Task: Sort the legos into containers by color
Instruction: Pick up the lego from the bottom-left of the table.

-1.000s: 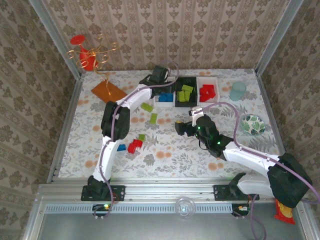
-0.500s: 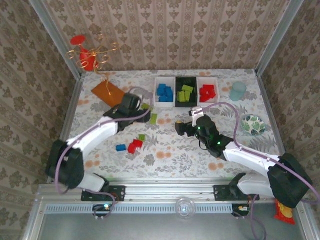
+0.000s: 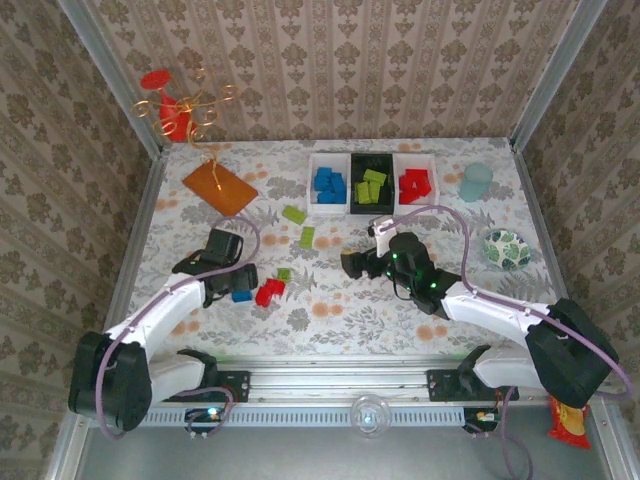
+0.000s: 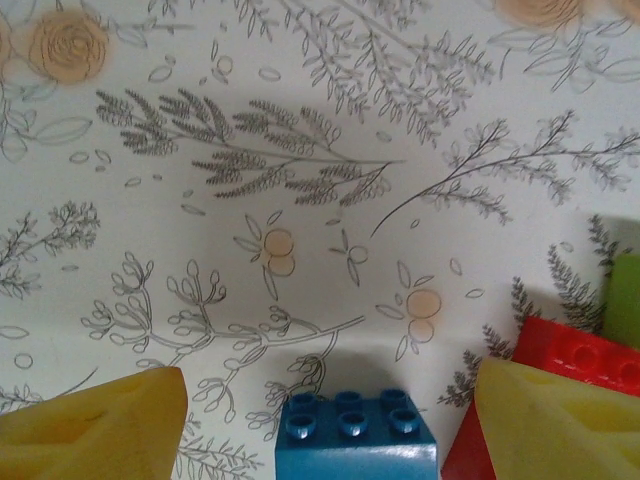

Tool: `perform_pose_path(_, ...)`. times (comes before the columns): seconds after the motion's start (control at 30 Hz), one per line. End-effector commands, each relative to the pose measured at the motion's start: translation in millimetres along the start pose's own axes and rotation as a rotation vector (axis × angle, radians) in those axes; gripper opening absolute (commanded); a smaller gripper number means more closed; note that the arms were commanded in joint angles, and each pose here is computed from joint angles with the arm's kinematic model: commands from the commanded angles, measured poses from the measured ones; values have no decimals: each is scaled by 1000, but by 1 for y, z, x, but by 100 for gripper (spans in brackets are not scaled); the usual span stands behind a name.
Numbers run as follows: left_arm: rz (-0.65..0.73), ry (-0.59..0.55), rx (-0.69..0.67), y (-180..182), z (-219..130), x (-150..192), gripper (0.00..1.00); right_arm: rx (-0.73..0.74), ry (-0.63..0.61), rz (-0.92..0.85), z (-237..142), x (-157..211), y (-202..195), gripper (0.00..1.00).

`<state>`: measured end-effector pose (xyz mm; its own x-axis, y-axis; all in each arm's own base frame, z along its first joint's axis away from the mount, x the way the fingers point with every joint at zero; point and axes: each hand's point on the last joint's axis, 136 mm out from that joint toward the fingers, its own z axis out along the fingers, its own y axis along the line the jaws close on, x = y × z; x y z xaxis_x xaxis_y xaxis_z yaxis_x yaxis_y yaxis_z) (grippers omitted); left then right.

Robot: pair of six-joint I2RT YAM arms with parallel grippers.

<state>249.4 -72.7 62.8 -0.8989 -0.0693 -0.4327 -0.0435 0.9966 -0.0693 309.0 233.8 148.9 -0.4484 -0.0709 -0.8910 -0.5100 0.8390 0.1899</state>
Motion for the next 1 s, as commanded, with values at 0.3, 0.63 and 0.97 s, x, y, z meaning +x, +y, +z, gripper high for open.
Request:
perform_pose_path(0.3, -21, 149, 20, -5, 24, 26, 70, -172, 11, -135, 2, 4, 51, 98)
perform_pose_path(0.63, -25, 177, 10, -2, 29, 33, 62, -146, 19, -134, 4, 5, 47, 98)
perform_pose_path(0.97, -22, 209, 14, -3, 31, 39, 56, -126, 25, -134, 6, 6, 44, 98)
